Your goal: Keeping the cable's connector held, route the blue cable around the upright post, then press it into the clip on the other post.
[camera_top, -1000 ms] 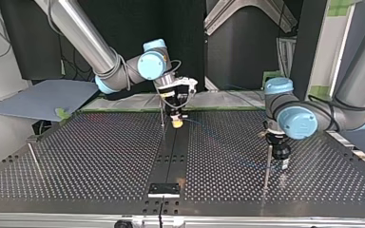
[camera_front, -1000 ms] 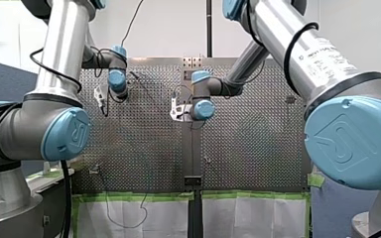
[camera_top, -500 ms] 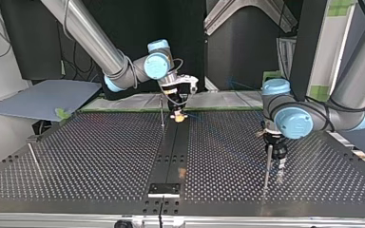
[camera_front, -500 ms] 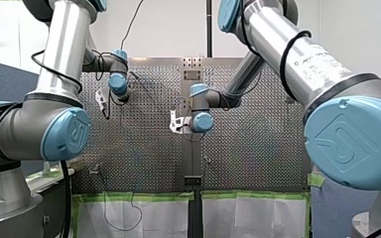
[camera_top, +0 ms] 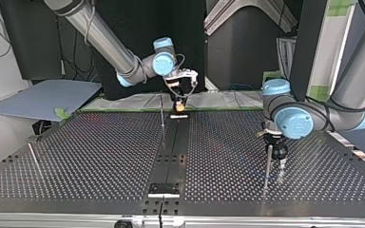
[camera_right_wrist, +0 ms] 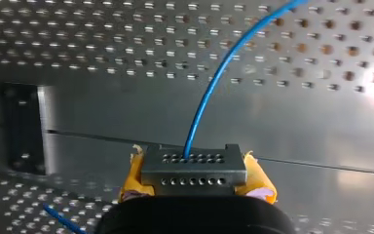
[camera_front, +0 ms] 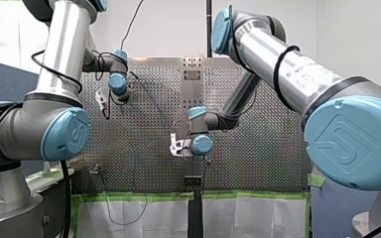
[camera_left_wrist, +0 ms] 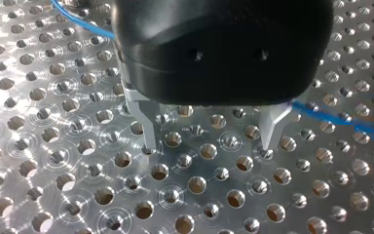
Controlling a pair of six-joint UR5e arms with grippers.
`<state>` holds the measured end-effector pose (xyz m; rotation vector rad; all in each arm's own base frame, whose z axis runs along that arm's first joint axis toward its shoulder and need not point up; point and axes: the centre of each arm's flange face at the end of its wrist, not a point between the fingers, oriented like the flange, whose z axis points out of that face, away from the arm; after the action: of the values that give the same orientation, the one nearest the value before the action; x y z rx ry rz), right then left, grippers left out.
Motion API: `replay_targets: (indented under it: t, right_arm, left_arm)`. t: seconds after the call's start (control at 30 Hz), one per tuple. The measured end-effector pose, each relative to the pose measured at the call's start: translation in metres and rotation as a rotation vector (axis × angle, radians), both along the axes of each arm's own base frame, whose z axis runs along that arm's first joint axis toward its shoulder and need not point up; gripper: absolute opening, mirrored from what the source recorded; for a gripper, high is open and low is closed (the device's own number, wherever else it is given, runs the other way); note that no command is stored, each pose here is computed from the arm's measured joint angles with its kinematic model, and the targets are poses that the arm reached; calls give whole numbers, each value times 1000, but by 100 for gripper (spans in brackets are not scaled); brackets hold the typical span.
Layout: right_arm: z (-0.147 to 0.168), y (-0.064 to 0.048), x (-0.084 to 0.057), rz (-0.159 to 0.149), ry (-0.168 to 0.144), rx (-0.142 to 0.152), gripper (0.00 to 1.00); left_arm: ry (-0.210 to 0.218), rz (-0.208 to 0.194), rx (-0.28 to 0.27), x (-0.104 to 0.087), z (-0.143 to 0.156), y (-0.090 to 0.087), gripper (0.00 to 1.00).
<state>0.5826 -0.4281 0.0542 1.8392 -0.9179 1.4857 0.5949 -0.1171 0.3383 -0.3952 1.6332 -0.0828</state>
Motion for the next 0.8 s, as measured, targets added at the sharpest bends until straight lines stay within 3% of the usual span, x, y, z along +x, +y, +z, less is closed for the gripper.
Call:
replay_targets:
  t: [0.37,0.8]
  right_arm:
    - [-60,8,-5,-21,33,30,0]
    - [-128,16,-16,-41,51,63,0]
  left_arm:
    - [0,-3,1,0,0,-1,100]
    - [1,-4,4,0,0,-1,100]
